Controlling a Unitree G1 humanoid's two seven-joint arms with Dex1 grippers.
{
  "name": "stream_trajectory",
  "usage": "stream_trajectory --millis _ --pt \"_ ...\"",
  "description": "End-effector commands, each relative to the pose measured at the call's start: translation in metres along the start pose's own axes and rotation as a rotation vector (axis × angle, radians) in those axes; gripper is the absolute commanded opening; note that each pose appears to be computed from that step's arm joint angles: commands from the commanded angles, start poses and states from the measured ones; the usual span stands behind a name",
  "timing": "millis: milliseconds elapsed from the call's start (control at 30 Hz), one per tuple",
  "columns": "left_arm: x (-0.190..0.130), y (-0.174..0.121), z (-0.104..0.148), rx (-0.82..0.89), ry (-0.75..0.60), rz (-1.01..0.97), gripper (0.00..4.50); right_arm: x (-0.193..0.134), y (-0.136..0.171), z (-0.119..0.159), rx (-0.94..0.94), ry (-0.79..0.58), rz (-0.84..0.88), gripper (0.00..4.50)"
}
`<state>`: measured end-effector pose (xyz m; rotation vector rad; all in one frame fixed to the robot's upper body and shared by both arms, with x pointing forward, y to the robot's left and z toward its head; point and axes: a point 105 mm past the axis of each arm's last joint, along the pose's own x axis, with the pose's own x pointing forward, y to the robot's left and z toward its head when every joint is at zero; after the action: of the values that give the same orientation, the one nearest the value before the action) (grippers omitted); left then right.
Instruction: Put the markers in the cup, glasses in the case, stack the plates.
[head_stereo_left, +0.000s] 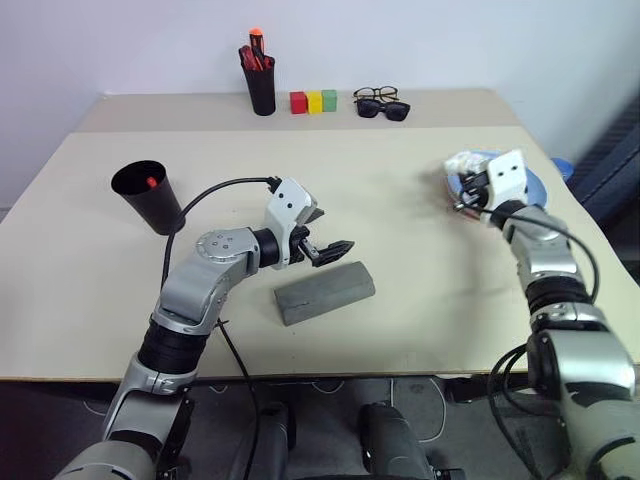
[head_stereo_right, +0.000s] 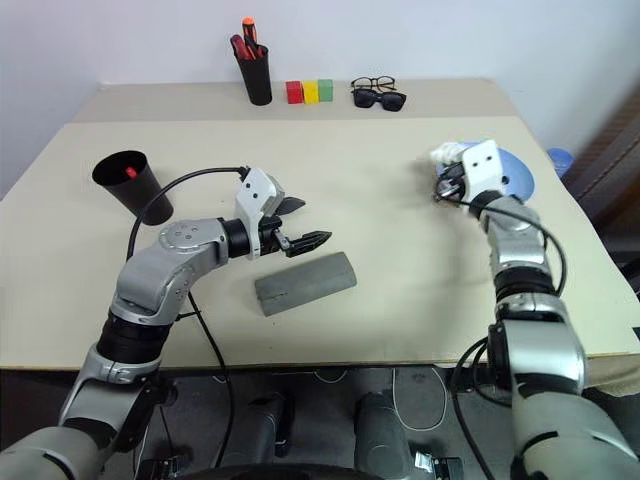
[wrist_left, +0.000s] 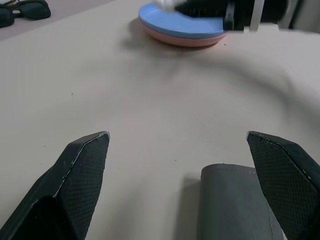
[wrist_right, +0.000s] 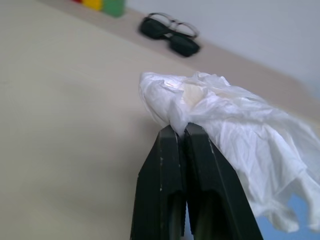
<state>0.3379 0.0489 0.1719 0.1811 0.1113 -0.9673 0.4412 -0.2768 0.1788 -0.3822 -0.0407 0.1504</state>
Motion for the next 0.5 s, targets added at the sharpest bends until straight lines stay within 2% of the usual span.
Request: stream_trajectory --millis 33,200,333,400,500 --pt "0.000 -0.002 0.015 0.030 -0.061 0.003 4.50 -0.003 -0.031 0.007 -0.021 0.024 -0.102 0.92" --pt "-0.002 -0.003 0.020 0.023 -0.108 0.024 4.50 -0.007 -0.054 0.010 -0.098 0.069 -0.196 3.44" --pt "-0.006 -0.009 0.030 0.038 -0.208 0.031 4.50 -0.008 -0.054 0.031 -0.061 -0.044 -0.153 3.44" --pt "-0.009 -0.010 0.033 0.066 -0.257 0.047 4.50 -0.008 -0.046 0.033 -0.026 -0.079 -0.071 3.44" --pt "-0.015 -0.003 0.022 0.065 -0.244 0.107 4.50 -0.016 -0.025 0.035 0.013 -0.140 0.123 3.44"
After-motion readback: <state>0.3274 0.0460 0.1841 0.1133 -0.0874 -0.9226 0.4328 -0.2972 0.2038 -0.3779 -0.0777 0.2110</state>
